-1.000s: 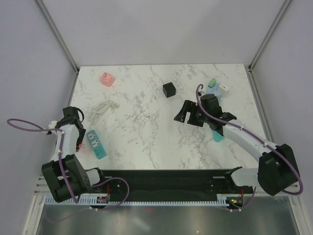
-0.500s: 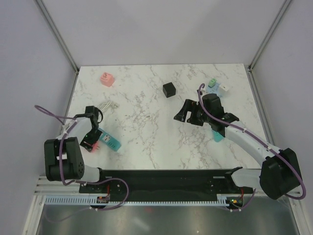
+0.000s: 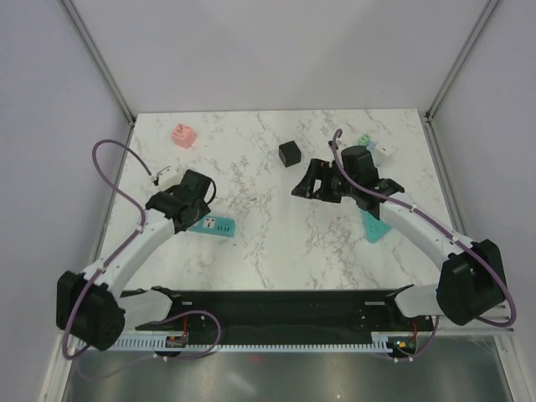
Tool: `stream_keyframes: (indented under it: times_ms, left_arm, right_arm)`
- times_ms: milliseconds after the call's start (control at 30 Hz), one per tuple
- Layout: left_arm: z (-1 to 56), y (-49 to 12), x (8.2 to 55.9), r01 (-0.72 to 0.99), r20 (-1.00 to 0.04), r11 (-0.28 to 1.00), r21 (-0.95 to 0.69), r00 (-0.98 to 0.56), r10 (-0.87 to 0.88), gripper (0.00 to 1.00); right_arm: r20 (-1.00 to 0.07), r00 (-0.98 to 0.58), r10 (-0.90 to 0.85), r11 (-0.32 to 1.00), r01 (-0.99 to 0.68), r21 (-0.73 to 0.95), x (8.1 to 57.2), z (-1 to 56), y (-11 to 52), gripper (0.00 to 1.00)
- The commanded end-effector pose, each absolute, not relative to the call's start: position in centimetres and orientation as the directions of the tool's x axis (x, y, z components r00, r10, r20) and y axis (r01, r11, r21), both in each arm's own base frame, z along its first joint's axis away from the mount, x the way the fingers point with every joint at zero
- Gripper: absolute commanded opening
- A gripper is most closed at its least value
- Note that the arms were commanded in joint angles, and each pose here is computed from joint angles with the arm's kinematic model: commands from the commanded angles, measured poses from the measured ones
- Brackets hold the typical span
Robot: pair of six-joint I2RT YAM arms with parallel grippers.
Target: Insert the plug
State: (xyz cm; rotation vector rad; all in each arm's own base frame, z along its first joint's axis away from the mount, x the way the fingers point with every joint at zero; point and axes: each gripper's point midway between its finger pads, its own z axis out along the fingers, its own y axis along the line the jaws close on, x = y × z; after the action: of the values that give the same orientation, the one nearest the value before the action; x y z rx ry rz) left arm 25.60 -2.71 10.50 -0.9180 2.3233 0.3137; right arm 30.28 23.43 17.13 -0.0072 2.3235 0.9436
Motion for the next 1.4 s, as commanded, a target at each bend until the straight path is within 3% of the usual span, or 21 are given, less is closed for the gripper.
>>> stream_keyframes:
  times_ms: [0,33,67,167,233,367,567,767,833,1167,1300,1367]
  left_arm:
    - [15.8,-6.2,28.2,-0.374,-0.746,0.922,-0.103,-0.584,-0.320,0.02]
    - [15.4,-7.4,27.8,-0.230,-0.754,0.969,-0.091,-0.619,-0.218,0.02]
    - [17.1,-10.6,26.9,-0.050,-0.760,0.972,-0.231,-0.614,-0.212,0.02]
    - [20.5,-14.9,25.3,0.259,-0.848,0.894,-0.366,-0.488,-0.206,0.02]
    - [20.4,-15.2,24.8,0.306,-0.868,0.882,-0.359,-0.458,-0.195,0.02]
    - [19.6,-17.2,23.3,0.454,-0.872,0.831,-0.322,-0.484,-0.074,0.02]
    - [20.8,-18.4,22.4,0.547,-0.910,0.792,-0.271,-0.414,-0.026,0.02]
    - [20.9,-19.2,22.2,0.591,-0.912,0.768,-0.249,-0.409,0.019,0.02]
    - [20.8,-19.2,22.2,0.593,-0.913,0.768,-0.241,-0.406,0.027,0.02]
    - [20.7,-19.0,22.3,0.594,-0.917,0.774,-0.221,-0.397,0.043,0.02]
    - [20.4,-19.1,22.4,0.590,-0.914,0.776,-0.222,-0.404,0.046,0.02]
    - [20.3,-19.1,22.5,0.588,-0.914,0.779,-0.219,-0.403,0.047,0.02]
  right_arm:
    - [-0.584,-0.793,0.176,0.692,-0.322,0.646,31.5,20.3,25.3,0.86]
    - [-0.575,-0.800,0.169,0.683,-0.326,0.654,31.6,20.5,25.6,0.84]
    - [-0.575,-0.800,0.169,0.670,-0.335,0.663,32.3,21.4,26.2,0.82]
    - [-0.532,-0.835,0.142,0.632,-0.337,0.698,32.7,22.8,27.7,0.73]
    - [-0.482,-0.870,0.105,0.594,-0.334,0.732,31.9,23.4,28.7,0.72]
    - [-0.501,-0.865,-0.002,0.556,-0.417,0.719,30.6,24.8,32.3,0.68]
    - [-0.494,-0.849,-0.190,0.542,-0.510,0.668,27.7,24.0,37.3,0.64]
    - [-0.490,-0.829,-0.269,0.517,-0.553,0.653,26.1,23.5,40.3,0.61]
    - [-0.475,-0.832,-0.287,0.533,-0.551,0.643,26.0,23.0,40.4,0.56]
    - [-0.403,-0.820,-0.405,0.531,-0.571,0.627,23.8,19.6,40.8,0.53]
    - [-0.390,-0.813,-0.431,0.501,-0.576,0.646,23.1,19.2,41.3,0.27]
    - [-0.389,-0.806,-0.446,0.461,-0.579,0.672,22.6,19.4,41.8,0.24]
